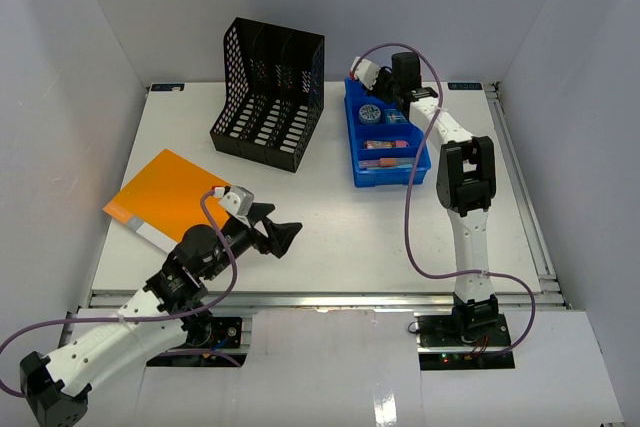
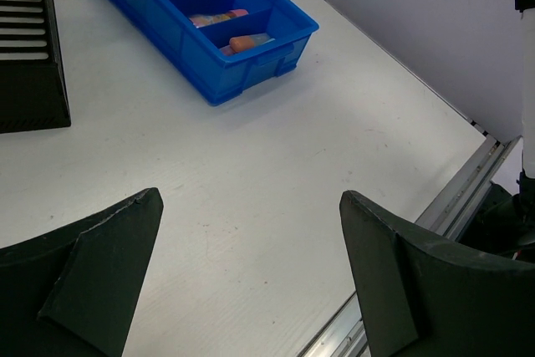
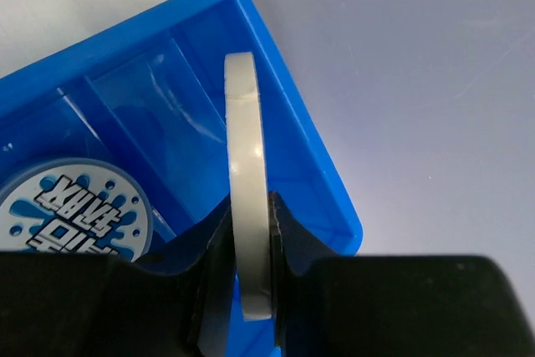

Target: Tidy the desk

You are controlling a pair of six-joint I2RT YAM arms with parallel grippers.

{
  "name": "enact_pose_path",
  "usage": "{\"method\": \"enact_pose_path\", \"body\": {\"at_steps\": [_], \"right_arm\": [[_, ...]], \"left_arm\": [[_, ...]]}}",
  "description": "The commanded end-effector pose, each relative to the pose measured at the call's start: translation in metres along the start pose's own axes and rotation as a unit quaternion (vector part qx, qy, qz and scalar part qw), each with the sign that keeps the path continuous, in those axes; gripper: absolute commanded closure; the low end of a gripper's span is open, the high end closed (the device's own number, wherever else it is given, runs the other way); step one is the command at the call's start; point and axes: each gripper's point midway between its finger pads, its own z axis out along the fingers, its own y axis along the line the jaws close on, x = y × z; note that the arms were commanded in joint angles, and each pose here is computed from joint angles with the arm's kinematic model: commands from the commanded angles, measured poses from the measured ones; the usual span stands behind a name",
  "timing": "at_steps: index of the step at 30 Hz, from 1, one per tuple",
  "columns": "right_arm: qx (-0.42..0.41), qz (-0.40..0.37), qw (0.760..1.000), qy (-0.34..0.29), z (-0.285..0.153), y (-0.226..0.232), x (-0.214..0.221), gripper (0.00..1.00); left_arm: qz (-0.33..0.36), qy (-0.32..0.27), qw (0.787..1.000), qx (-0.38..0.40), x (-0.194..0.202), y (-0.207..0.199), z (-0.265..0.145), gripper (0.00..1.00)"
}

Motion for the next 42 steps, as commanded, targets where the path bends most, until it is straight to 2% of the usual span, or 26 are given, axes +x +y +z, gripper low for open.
{"method": "enact_pose_path", "body": {"at_steps": [1, 4, 10, 17, 22, 24, 26, 29, 31, 33, 35, 39, 42], "right_arm": [[0.067, -0.034, 0.997, -0.016, -0.003, -0.040, -0.013, 0.40], [0.070, -0.028, 0.997, -0.015, -0.005, -0.043, -0.009, 0.31], [0.085, 0.005, 0.996, -0.023, -0.029, -0.061, -0.012, 0.23], [0.052, 0.063, 0.995, -0.064, -0.092, -0.053, -0.045, 0.20], [-0.040, 0.104, 0.986, -0.123, -0.160, -0.011, -0.087, 0.18], [-0.112, 0.127, 0.974, -0.148, -0.185, 0.023, -0.101, 0.18], [-0.203, 0.147, 0.951, -0.181, -0.216, 0.066, -0.116, 0.18], [-0.345, 0.200, 0.890, -0.220, -0.269, 0.142, -0.130, 0.18], [-0.382, 0.220, 0.870, -0.222, -0.289, 0.173, -0.127, 0.18], [-0.387, 0.220, 0.866, -0.227, -0.304, 0.189, -0.124, 0.18], [-0.396, 0.232, 0.861, -0.217, -0.306, 0.207, -0.112, 0.18], [-0.417, 0.262, 0.842, -0.221, -0.319, 0.233, -0.105, 0.17], [-0.409, 0.258, 0.846, -0.225, -0.324, 0.239, -0.101, 0.16]], "left_arm": [[-0.014, 0.011, 1.000, -0.014, 0.009, 0.005, 0.001, 0.02], [-0.018, 0.013, 1.000, -0.011, 0.011, 0.004, 0.002, 0.02], [-0.048, 0.008, 0.999, -0.006, 0.014, 0.001, 0.002, 0.02], [-0.108, 0.018, 0.993, -0.038, 0.028, 0.010, 0.006, 0.02], [-0.157, 0.035, 0.984, -0.081, 0.042, 0.021, 0.010, 0.02], [-0.179, 0.044, 0.976, -0.120, 0.048, 0.031, 0.010, 0.02], [-0.194, 0.047, 0.968, -0.151, 0.050, 0.039, 0.009, 0.02], [-0.218, 0.055, 0.952, -0.209, 0.054, 0.055, 0.004, 0.02], [-0.226, 0.069, 0.938, -0.253, 0.058, 0.066, -0.001, 0.02], [-0.228, 0.072, 0.927, -0.288, 0.057, 0.083, -0.004, 0.02], [-0.235, 0.076, 0.924, -0.292, 0.054, 0.089, -0.002, 0.02], [-0.296, 0.072, 0.899, -0.315, 0.052, 0.134, -0.006, 0.02], [-0.334, 0.060, 0.879, -0.335, 0.048, 0.155, -0.013, 0.02]]}}
